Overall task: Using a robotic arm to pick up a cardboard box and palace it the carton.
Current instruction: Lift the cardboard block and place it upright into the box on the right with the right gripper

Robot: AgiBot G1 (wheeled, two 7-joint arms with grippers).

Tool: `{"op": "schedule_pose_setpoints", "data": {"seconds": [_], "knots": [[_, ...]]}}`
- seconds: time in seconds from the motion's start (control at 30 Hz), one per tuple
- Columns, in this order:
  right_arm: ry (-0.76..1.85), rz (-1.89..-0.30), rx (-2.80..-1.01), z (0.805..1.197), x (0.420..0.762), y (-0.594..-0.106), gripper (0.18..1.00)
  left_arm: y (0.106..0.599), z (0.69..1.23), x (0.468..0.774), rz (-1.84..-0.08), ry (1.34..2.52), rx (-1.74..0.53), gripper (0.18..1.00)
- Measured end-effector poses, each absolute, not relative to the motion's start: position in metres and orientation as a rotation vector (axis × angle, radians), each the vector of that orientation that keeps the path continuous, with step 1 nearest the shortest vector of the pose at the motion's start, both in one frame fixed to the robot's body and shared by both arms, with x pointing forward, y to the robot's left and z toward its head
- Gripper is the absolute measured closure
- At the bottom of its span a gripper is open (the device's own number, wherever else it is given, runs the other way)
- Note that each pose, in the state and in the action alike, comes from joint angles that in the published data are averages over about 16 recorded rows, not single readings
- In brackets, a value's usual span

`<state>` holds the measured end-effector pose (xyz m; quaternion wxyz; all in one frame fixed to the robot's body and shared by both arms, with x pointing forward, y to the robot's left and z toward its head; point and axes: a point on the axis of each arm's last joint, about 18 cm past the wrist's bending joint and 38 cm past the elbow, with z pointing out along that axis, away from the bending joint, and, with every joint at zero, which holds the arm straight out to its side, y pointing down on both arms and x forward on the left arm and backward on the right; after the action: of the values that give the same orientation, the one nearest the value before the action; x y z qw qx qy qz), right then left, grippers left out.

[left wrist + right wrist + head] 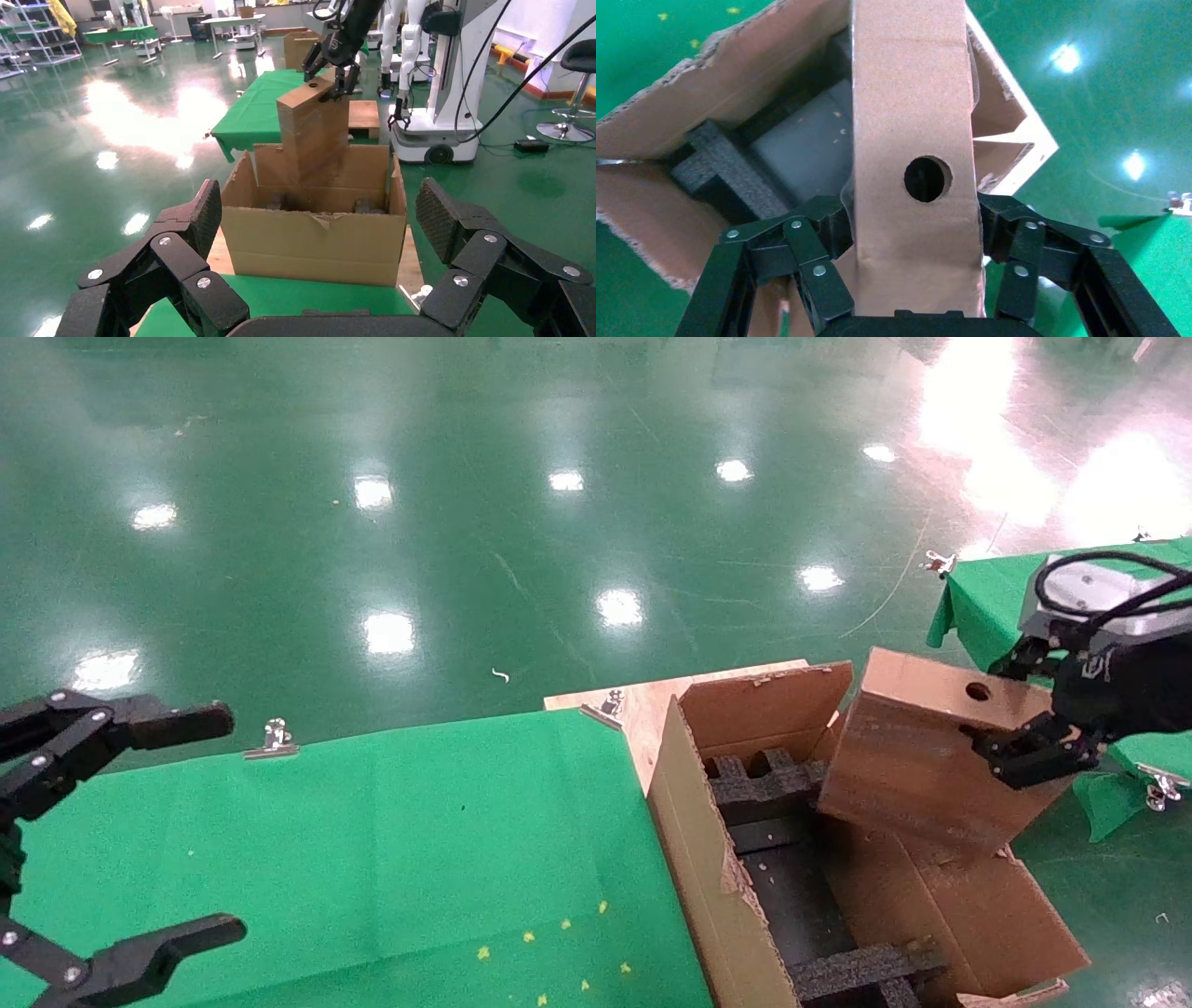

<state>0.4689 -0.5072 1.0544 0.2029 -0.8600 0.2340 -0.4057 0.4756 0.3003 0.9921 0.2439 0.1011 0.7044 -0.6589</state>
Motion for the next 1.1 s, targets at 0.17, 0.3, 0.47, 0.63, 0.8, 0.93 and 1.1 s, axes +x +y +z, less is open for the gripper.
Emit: {"op": "schedule_pose_setpoints", "data": {"seconds": [0.17,0.3,0.47,0.63,0.8,0.93,1.1], "knots": [[0.7,-1.129,-2.383,1.052,0.469,-0.511,0.852,0.3,0.992,0.476,-1.8,1.924,0.276,0.184],[0.772,-1.117,-2.326,1.049,0.475,-0.513,0.853,0.3,0.992,0.476,-1.8,1.924,0.276,0.184],[0.93,-1.079,-2.206,1.04,0.484,-0.515,0.855,0.3,0.992,0.476,-1.8,1.924,0.276,0.184],[1.157,-1.029,-2.038,1.023,0.492,-0.521,0.856,0.3,0.992,0.476,-1.8,1.923,0.276,0.184],[1.362,-0.981,-1.881,1.002,0.496,-0.524,0.857,0.3,0.992,0.476,-1.8,1.924,0.276,0.184],[1.47,-0.957,-1.794,0.989,0.498,-0.523,0.857,0.3,0.992,0.476,-1.8,1.924,0.276,0.184],[1.543,-0.941,-1.734,0.979,0.501,-0.522,0.859,0.3,0.992,0.476,-1.8,1.923,0.275,0.184]]}}
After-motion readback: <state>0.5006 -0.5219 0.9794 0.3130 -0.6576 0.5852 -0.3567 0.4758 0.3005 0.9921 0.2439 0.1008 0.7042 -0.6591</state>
